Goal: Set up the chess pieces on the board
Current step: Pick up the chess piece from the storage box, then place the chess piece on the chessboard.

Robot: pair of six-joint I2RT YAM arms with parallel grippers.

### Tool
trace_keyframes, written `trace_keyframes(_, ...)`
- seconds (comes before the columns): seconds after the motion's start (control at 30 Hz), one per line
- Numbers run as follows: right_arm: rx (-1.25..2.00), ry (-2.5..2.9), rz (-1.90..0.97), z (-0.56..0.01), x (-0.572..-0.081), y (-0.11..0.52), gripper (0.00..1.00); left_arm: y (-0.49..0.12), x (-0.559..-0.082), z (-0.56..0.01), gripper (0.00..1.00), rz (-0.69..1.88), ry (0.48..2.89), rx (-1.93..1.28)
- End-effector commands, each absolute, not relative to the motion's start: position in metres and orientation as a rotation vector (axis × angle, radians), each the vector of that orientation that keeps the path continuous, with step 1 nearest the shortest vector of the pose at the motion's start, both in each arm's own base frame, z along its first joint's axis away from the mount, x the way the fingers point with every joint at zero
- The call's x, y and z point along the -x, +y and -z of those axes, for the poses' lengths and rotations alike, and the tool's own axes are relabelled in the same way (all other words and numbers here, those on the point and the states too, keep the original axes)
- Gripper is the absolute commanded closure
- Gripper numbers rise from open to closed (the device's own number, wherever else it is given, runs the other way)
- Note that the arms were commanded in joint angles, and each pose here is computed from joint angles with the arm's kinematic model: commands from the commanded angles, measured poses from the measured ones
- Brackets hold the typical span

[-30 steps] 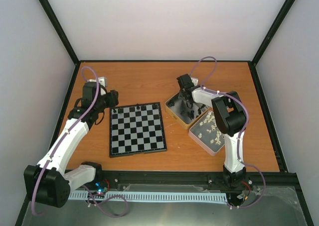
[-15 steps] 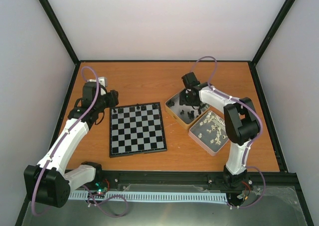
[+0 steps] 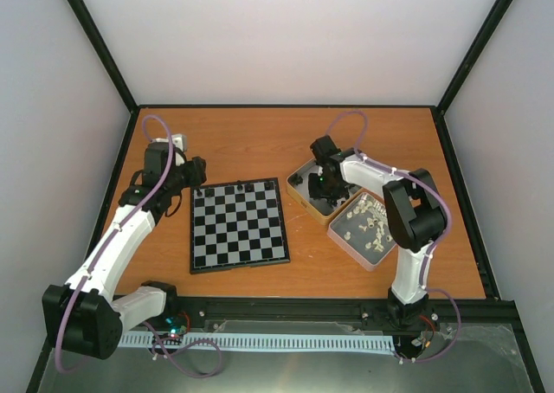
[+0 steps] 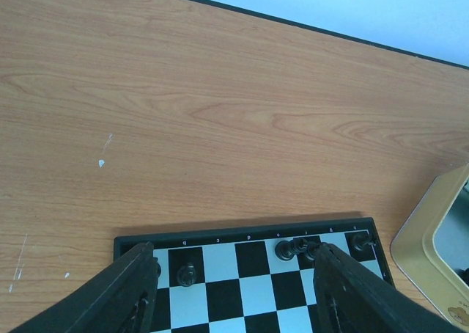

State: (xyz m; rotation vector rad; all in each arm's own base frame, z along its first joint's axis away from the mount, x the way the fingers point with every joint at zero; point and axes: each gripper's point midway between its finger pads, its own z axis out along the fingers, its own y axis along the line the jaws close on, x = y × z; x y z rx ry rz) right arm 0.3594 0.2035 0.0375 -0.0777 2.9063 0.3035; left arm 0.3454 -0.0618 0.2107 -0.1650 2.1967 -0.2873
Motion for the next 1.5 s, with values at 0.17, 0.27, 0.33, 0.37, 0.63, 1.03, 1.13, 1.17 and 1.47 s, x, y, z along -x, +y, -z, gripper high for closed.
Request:
trace_keyframes(0.17,-0.013,2.925,-0.219,-0.02,-0.369,0.201,0.65,-0.061,-0.349,-0.216,0.41,0.279,2.177,0.153)
trace_keyframes(0.27,-0.023,2.911,-0.19,-0.016,-0.377,0.2,0.72,-0.06,-0.349,-0.216,0.41,0.278,2.179,0.153)
trace_keyframes(0.33,-0.034,2.895,-0.178,-0.017,-0.382,0.2,0.77,-0.06,-0.349,-0.216,0.41,0.277,2.177,0.153)
trace_keyframes(0.37,-0.039,2.887,-0.177,-0.018,-0.385,0.2,0.8,-0.06,-0.349,-0.217,0.4,0.276,2.176,0.154)
trace_keyframes(0.63,-0.091,2.767,-0.224,-0.042,-0.402,0.201,0.84,-0.069,-0.348,-0.218,0.41,0.33,2.169,0.119)
trace_keyframes(1.03,-0.216,2.509,-0.442,-0.103,-0.411,0.201,0.83,-0.149,-0.338,-0.216,0.41,0.784,2.121,-0.09)
trace_keyframes(1.13,-0.236,2.466,-0.501,-0.117,-0.405,0.2,0.83,-0.183,-0.334,-0.216,0.41,0.857,2.123,-0.138)
trace_keyframes(1.17,-0.244,2.457,-0.519,-0.12,-0.402,0.199,0.83,-0.193,-0.333,-0.216,0.41,0.885,2.118,-0.15)
trace_keyframes(1.47,-0.397,2.332,-0.808,-0.152,-0.372,0.183,0.83,-0.264,-0.321,-0.212,0.41,1.173,2.089,-0.22)
